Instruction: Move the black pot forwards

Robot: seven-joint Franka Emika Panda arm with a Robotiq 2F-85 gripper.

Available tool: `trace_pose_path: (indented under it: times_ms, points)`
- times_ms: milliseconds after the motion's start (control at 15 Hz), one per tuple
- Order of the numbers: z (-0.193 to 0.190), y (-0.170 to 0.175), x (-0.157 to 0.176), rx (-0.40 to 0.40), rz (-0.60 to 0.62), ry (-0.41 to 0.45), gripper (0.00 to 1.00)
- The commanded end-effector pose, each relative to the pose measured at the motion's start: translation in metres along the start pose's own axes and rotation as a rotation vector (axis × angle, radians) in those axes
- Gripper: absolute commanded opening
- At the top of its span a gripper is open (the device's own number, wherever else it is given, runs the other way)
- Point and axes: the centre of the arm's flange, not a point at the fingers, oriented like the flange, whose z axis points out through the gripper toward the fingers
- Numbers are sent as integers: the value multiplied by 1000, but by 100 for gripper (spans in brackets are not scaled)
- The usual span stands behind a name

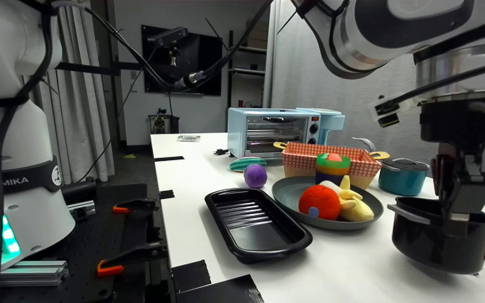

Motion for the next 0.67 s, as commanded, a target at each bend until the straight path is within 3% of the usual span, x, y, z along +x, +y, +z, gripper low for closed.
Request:
trace_pose_path:
  times_ms: [0, 600]
  points:
    - [-29, 14, 11, 53, -142, -12, 1]
    - [-57, 41, 25, 104, -617, -130, 1]
